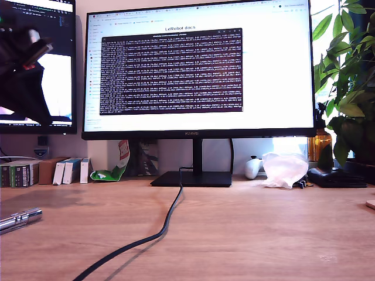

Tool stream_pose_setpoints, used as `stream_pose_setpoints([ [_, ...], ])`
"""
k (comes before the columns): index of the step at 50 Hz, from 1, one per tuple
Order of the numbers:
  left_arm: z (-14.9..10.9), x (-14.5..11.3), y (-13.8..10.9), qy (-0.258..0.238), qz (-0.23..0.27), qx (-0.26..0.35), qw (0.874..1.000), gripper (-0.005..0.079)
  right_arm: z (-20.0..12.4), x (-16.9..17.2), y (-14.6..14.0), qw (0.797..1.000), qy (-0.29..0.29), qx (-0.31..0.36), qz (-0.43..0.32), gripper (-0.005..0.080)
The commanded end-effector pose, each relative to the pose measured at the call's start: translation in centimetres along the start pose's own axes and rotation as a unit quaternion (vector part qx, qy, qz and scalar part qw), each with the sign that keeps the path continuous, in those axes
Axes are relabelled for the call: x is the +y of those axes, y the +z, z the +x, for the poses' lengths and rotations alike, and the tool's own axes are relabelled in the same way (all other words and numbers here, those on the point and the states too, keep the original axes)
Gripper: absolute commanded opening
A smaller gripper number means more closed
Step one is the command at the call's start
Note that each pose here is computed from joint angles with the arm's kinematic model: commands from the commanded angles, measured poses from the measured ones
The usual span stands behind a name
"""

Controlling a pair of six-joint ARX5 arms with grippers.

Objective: Pick the metallic laser pointer with your right arm, pass it to your left arm, then place it down to the left side of the table

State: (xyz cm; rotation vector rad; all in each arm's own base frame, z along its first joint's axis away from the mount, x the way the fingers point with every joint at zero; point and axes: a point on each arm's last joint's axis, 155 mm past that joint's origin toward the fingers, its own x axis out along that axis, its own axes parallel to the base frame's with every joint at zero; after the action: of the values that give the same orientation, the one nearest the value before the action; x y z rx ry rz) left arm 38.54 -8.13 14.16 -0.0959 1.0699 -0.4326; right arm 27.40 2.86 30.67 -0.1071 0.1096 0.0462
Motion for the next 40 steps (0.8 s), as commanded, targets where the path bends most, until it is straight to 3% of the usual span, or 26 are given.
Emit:
stream_pose_setpoints([
  [1, -1.3, 0.9, 0.6, 0.052, 0.016, -0.021, 0.998, -0.0013, 0.0, -1.4, -0.3, 0.999, -0.038, 0.004, 0.003, -0.0002],
  [8, -4.2, 1.7, 2.6, 0.11, 0.035, -0.075, 0.991, -0.0013, -1.0, -3.9, -0.5, 0.996, -0.094, 0.001, 0.003, 0.0012],
  [21, -8.7, 0.9, 4.4, 0.138, 0.064, -0.156, 0.976, -0.0013, -1.5, -5.9, -1.3, 0.993, -0.117, 0.004, -0.025, 0.0055],
  [32, -10.3, 1.6, 2.1, 0.18, 0.068, -0.204, 0.96, -0.0013, -1.8, -7.0, -4.7, 0.99, -0.141, 0.006, -0.024, 0.0062],
  [40, -11.6, 1.6, -0.2, 0.199, 0.071, -0.248, 0.945, -0.0013, -2.3, -6.4, -6.5, 0.993, -0.122, -0.002, -0.002, 0.0072],
])
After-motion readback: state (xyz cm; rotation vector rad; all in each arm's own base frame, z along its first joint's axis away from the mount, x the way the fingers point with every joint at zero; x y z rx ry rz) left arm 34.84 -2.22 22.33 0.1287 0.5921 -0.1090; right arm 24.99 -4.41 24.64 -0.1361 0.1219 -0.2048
